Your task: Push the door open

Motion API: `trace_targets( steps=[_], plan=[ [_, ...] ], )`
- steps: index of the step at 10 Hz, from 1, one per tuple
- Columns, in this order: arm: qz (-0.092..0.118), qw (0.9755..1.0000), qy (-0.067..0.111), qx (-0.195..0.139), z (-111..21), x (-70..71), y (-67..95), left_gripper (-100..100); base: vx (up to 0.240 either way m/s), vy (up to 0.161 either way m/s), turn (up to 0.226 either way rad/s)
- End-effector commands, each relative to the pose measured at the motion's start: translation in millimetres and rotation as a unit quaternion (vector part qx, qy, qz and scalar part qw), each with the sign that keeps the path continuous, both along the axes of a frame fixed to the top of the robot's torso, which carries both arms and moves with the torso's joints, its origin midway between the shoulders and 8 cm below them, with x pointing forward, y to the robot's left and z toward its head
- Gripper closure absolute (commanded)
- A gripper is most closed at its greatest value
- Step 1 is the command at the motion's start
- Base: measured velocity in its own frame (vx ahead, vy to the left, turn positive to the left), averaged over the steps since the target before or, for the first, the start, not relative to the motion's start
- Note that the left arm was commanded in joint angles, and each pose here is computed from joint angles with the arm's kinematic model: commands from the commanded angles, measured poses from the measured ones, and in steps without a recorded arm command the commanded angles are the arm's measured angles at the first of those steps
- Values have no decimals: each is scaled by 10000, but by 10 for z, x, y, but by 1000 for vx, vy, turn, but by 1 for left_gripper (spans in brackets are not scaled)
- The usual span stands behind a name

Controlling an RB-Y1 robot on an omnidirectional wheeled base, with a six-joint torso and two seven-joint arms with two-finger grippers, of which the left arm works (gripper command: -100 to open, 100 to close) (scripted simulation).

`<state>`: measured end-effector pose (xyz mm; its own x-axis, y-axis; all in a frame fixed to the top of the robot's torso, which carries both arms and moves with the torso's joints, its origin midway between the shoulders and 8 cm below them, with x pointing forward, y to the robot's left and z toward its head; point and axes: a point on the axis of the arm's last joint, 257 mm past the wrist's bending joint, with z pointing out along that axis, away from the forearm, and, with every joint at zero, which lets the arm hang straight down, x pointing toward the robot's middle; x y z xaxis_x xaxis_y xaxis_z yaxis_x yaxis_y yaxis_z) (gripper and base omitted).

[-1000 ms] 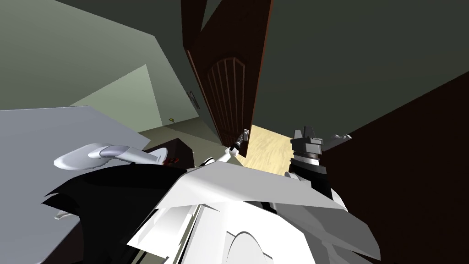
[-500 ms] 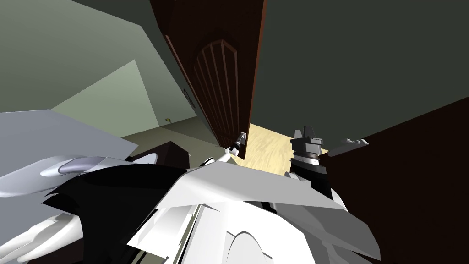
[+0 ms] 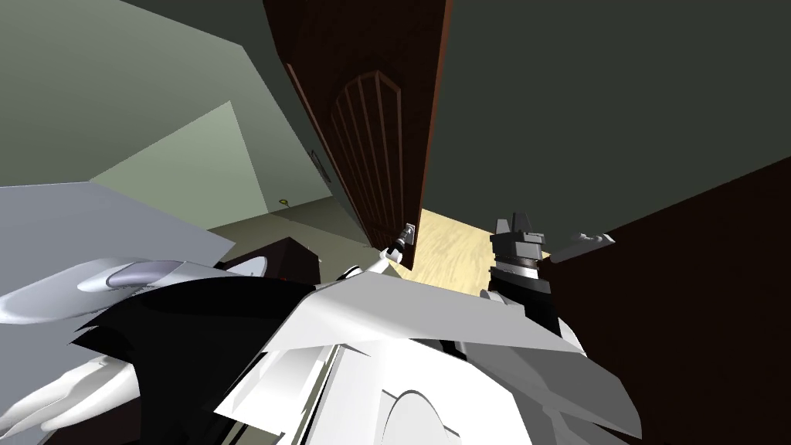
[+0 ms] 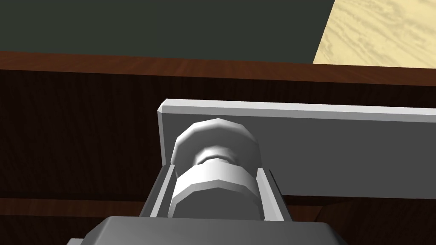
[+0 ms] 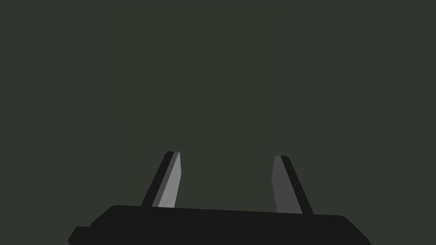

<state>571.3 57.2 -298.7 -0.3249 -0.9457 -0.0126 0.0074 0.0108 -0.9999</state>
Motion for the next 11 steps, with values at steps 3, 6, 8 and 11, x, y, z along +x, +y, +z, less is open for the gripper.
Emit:
trace_targets(
  steps=[3, 6, 8, 11],
  plan=[
    [128, 9999, 6, 19, -8, 46, 141, 100, 79, -57, 32],
    [299, 9995, 3, 32, -6, 106, 323, 100, 153, -134, 42],
    [404, 9992, 3, 36, -3, 140, 433, 100, 163, -126, 42],
    [598, 9982, 3, 36, 2, 197, 631, 100, 164, -155, 69]
  ],
)
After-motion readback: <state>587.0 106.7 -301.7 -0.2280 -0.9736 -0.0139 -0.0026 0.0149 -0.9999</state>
